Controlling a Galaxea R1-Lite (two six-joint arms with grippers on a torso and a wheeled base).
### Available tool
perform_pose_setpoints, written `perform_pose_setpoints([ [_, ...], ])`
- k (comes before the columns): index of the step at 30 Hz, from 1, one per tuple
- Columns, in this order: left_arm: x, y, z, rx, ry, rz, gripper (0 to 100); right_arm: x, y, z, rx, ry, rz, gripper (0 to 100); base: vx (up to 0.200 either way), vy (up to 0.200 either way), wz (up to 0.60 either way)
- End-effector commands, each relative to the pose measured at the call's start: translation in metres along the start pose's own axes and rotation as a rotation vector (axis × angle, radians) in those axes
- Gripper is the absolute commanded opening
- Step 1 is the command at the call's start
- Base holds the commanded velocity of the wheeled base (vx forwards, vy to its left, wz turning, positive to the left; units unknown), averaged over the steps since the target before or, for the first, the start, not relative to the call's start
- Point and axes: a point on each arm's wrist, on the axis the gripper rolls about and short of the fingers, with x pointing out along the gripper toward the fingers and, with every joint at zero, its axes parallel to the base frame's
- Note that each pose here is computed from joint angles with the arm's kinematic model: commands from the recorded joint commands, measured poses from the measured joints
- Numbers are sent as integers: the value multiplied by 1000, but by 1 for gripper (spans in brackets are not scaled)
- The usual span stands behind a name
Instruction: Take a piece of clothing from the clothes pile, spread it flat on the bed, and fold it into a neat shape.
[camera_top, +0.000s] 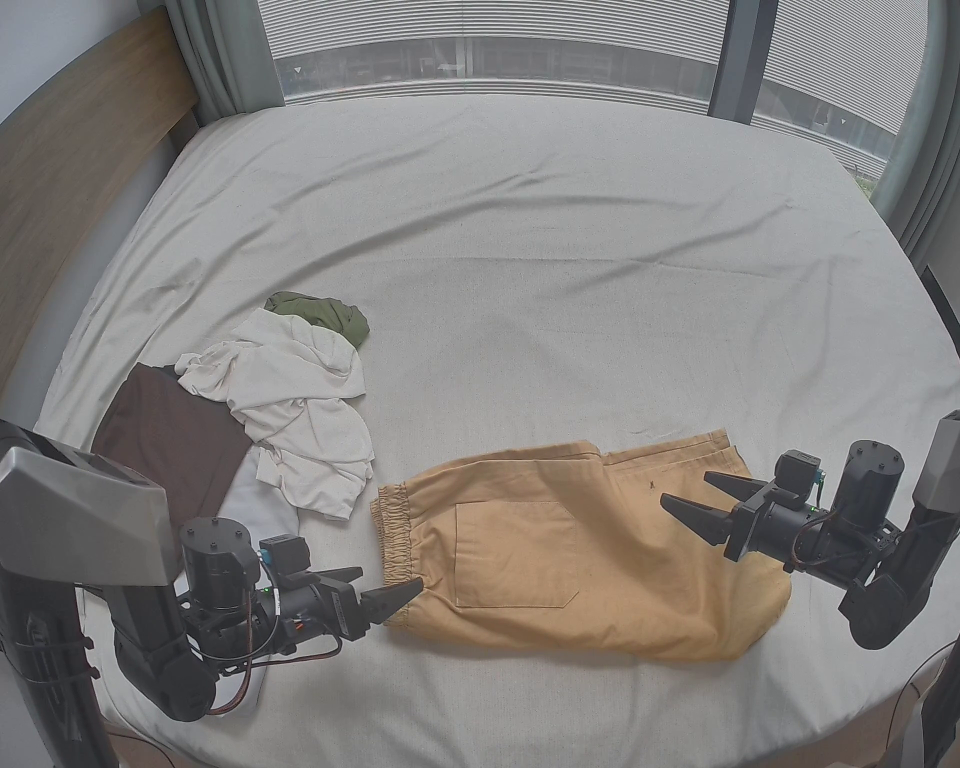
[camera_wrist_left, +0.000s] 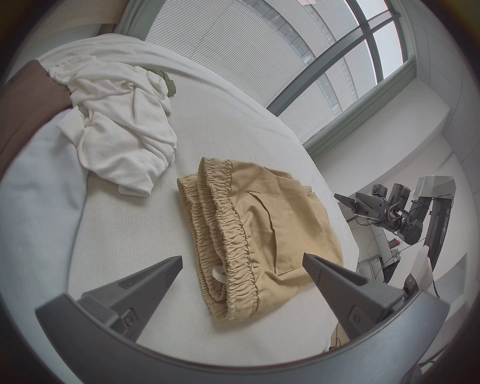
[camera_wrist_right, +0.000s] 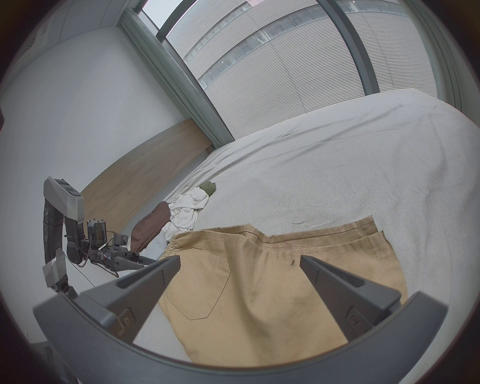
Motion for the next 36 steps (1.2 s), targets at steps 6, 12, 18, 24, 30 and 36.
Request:
perform_pose_setpoints([
  [6, 18, 8, -6, -73, 13, 1, 100, 2, -1, -4, 7, 16, 0, 100, 0, 0, 0],
  [12, 28, 11, -6, -118, 3, -3, 100, 3, -1, -6, 9, 20, -1, 100, 0, 0, 0],
  [18, 37, 13, -9, -132, 6, -2, 100, 3, -1, -6, 10, 23, 0, 100, 0, 0, 0],
  [24, 40, 11, -7, -173, -1, -15, 100, 6, -3, -12, 15, 44, -1, 100, 0, 0, 0],
  [30, 46, 4, -4, -234, -12, -46, 100, 6, -3, -14, 12, 50, -1, 100, 0, 0, 0],
  [36, 48, 2, -4, -263, -11, -53, 100, 6, -2, -14, 12, 51, 2, 100, 0, 0, 0],
])
